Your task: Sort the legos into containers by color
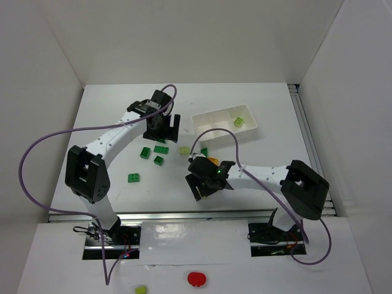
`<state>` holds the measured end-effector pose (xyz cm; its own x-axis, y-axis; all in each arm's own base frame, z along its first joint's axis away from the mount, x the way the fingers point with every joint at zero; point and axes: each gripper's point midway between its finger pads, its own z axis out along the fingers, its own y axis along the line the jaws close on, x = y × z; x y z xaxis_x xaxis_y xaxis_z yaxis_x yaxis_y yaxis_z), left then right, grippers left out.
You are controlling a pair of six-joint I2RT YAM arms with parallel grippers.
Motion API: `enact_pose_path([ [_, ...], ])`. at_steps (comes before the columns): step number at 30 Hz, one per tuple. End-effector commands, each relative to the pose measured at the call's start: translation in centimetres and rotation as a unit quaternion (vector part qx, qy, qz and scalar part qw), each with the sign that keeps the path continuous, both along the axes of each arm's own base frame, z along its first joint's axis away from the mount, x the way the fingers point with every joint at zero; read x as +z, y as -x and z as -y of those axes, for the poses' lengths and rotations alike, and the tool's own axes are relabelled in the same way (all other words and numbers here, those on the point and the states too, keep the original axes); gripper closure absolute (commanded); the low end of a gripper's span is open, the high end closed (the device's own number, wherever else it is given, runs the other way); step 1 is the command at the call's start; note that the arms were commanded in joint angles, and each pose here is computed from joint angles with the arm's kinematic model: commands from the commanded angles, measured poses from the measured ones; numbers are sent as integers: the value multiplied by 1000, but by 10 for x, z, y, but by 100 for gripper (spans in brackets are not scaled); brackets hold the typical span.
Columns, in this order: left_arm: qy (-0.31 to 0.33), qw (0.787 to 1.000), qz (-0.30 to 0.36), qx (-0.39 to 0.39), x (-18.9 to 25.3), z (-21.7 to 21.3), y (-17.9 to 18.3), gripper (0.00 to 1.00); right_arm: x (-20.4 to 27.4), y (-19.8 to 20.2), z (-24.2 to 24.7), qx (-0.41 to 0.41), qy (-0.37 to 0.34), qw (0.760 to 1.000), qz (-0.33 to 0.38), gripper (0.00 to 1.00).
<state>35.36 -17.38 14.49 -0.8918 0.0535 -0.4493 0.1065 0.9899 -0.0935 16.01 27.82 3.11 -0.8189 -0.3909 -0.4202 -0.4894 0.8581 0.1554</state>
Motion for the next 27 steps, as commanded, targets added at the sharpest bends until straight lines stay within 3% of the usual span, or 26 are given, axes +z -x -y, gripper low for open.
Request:
enact_pose_path([
  [1,4,1000,25,14,21,-6,-1,2,-3,6,1,-2,6,1000,-12,28],
  [4,4,1000,25,14,21,-6,-1,2,-9,4,4,-11,18,1000,-10,35],
  [9,-1,999,38,15,28,-7,-6,2,0,-3,6,-25,25,999,7,58],
  [13,-13,999,39,16,27,-11,-8,2,52,-26,-2,-40,5,997,65,60],
  [17,-19,999,37,18,24,-12,-9,2,104,-90,37,-131,32,982,130,60],
  [21,-13,999,34,19,24,-13,-10,2,141,-160,79,-228,-2,957,178,60],
  [27,29,999,-9,-28,7,8,2,2,155,-254,132,-337,-28,918,207,60],
])
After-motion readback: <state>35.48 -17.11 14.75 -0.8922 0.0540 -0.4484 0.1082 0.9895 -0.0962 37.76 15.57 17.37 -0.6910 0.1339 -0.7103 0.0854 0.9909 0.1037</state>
